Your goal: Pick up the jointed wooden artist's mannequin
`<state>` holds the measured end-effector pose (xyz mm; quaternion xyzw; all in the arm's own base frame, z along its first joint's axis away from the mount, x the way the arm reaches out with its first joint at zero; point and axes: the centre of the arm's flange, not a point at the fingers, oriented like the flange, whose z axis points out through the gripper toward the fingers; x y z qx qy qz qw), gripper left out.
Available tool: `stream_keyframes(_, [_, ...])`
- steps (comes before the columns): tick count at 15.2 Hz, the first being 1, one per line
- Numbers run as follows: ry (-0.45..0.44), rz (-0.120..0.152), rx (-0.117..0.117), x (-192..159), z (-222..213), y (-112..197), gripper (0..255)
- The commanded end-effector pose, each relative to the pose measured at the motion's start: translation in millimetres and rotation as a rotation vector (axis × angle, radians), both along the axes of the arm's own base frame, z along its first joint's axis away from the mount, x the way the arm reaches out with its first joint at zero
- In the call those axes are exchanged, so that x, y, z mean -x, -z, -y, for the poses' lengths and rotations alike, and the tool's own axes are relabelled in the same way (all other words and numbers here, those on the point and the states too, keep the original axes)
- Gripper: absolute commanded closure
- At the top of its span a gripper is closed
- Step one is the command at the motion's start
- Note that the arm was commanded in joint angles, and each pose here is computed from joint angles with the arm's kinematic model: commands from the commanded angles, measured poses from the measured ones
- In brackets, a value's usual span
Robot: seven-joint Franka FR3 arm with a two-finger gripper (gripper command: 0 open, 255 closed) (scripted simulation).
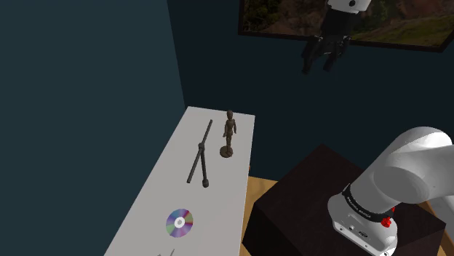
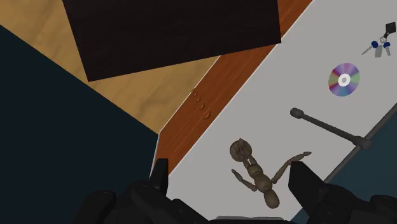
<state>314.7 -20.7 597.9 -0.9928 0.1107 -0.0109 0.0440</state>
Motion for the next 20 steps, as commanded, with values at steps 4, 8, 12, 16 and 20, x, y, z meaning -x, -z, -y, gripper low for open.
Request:
stream_keyframes(4, [0.049,-0.003,0.001,-19,-21,28,0])
stream_keyframes(8, [0.115,-0.007,0.002,-45,-49,65,0])
stream_keyframes(12, [0.18,-0.012,0.003,-73,-74,102,0])
stream_keyframes(16, [0.246,-0.016,0.004,-103,-97,139,0])
stream_keyframes(20, [0.311,-0.02,0.005,-134,-118,176,0])
